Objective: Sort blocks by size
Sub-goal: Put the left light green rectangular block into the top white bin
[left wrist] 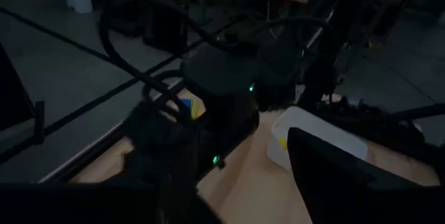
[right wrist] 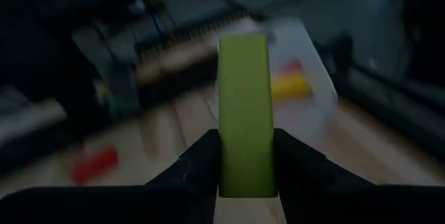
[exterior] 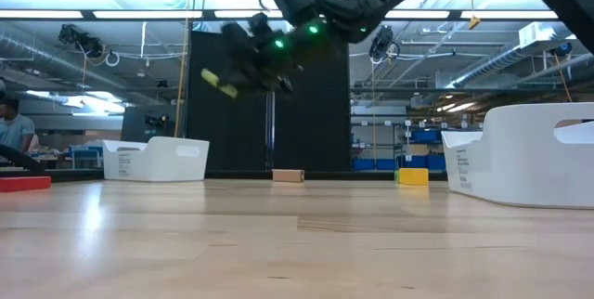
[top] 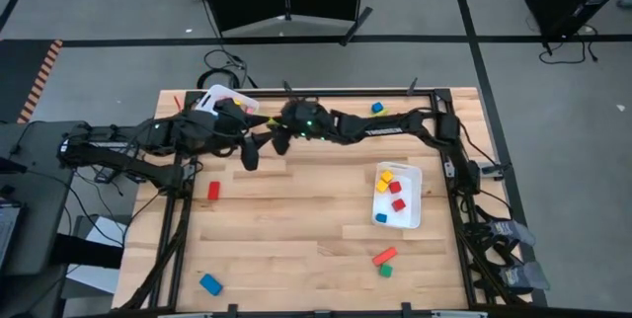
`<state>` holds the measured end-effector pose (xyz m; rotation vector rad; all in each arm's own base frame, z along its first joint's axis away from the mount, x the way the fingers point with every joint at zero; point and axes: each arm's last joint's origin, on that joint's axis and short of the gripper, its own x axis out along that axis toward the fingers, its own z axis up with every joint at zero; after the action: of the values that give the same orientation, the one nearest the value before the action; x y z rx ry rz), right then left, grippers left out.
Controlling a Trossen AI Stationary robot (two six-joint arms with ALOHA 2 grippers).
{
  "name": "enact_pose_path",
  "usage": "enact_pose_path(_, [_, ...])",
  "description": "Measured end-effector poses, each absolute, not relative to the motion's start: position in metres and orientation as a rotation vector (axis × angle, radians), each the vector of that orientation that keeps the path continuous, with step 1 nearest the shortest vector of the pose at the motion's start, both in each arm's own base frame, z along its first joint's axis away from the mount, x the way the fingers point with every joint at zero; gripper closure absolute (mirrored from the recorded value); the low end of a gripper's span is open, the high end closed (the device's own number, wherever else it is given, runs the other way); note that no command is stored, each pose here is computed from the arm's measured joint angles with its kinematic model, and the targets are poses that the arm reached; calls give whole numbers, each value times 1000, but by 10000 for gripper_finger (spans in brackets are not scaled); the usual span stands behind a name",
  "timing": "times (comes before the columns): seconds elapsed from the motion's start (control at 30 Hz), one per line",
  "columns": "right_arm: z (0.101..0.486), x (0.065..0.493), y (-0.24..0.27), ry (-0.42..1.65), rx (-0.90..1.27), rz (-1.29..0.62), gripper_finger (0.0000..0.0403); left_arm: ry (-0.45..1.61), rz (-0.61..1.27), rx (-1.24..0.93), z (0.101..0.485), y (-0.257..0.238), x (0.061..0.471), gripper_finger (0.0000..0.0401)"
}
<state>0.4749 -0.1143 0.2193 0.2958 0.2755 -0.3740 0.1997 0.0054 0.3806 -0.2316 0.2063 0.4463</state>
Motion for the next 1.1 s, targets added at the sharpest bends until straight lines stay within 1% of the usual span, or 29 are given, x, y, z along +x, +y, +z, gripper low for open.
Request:
enact_pose_path(0.17, [231,503,-128,179,253,-363,283,169,439,-229,384,5,201,172])
enact_pose_path(0.33, [227,534,-146,111,245,-355,283,119,431,-234,389,5,202,172])
enact_pose_path(0.43, [216,551,-156,94,248,-347,283,110,424,-236,390,5,202,172])
enact_pose_path(0.63, [187,576,-173,77,324,-337,283,110,417,-245,390,5,202,172])
enact_pose_path(0.77, [169,580,-177,59,338,-347,283,113,405,-247,390,5,202,172])
enact_pose_path(0.87, [164,579,-180,79,354,-357,283,116,401,-247,390,4,202,172])
enact_pose_path(0.97, [166,577,-185,70,334,-374,269,117,402,-247,390,4,202,172])
enact_pose_path(1.1, [167,576,-190,63,330,-372,226,118,402,-247,390,4,202,172])
